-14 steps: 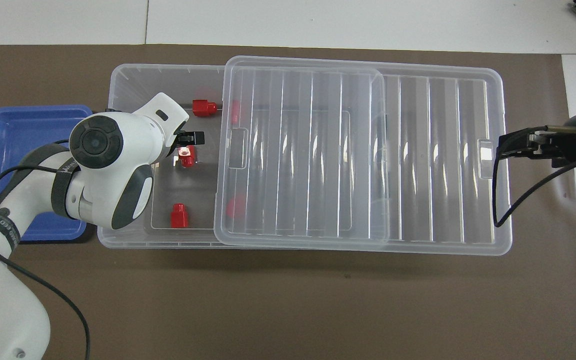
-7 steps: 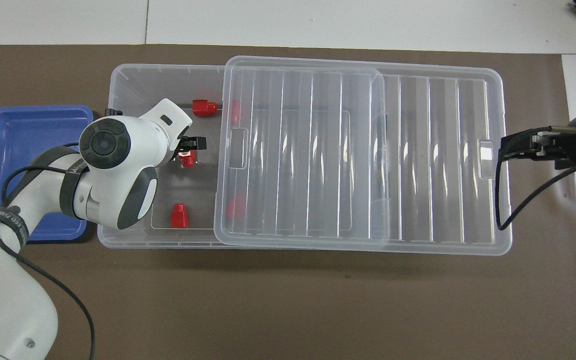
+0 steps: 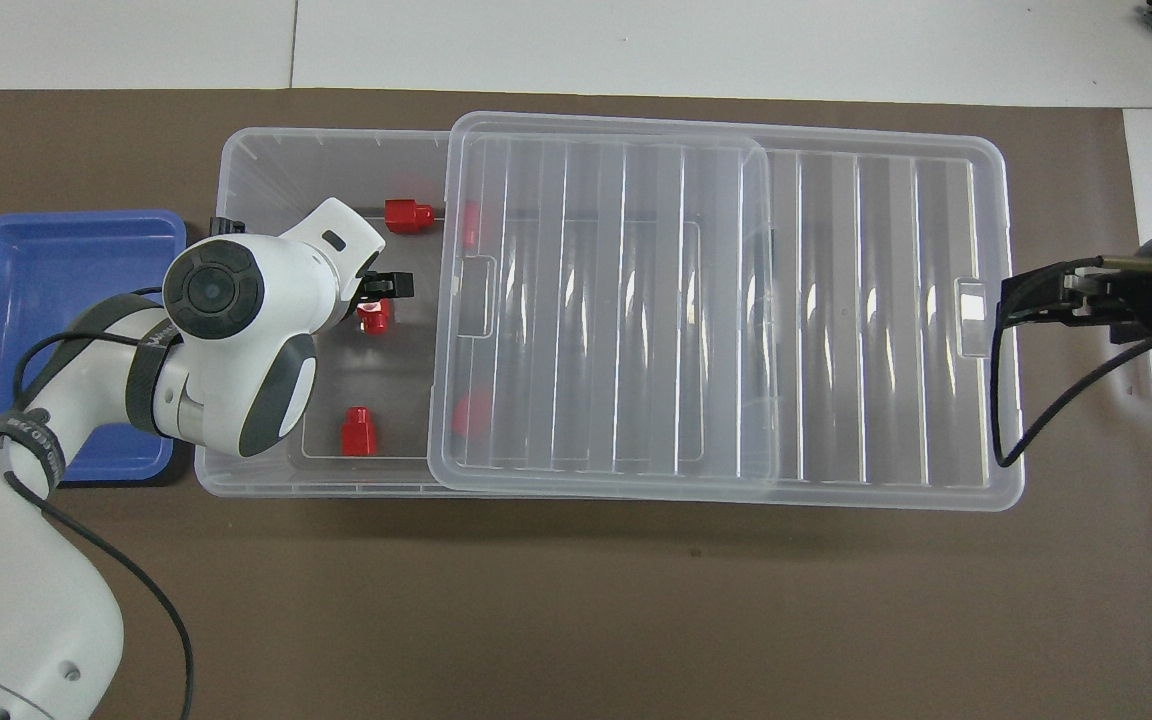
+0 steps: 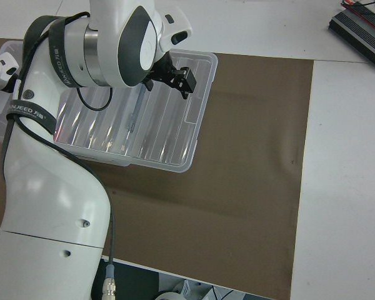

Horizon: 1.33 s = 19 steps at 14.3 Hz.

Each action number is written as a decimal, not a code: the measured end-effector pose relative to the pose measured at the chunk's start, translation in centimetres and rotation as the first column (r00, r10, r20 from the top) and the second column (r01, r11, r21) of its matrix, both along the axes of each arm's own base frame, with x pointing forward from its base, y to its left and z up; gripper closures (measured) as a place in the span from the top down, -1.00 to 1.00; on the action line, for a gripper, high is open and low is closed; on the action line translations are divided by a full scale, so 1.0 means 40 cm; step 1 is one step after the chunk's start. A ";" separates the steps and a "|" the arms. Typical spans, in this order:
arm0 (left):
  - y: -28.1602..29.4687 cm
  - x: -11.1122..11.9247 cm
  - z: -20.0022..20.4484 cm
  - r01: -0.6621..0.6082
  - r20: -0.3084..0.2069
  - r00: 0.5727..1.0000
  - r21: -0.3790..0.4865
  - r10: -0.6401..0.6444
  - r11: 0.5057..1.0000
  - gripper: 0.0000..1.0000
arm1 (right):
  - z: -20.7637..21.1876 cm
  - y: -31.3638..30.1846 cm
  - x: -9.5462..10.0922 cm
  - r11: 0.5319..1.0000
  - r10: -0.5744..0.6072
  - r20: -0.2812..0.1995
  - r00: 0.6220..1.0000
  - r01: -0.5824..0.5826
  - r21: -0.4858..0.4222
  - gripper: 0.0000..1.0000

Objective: Place red block in blue tray from box
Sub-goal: 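Lower the left gripper and grasp the red block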

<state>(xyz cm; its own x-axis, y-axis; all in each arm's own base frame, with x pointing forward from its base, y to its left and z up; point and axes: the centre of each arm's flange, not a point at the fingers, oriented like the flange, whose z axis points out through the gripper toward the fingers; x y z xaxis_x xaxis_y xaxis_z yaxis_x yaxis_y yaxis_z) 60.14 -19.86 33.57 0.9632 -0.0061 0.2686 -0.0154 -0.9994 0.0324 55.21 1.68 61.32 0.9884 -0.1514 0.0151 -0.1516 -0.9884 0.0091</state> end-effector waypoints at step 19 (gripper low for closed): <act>-0.006 0.010 -0.057 0.004 0.015 1.000 -0.011 -0.003 1.000 0.67 | 0.036 0.015 -0.017 1.000 0.011 -0.026 1.000 -0.011 -0.001 1.00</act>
<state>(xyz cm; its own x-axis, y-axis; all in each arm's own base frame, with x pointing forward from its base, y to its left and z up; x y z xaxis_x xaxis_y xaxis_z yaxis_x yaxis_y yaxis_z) 60.56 -20.09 31.28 0.9590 -0.0064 0.2834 -0.0194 -0.9989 0.0433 54.54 2.30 62.75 0.9900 -0.1407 -0.0104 -0.1405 -0.9900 0.0143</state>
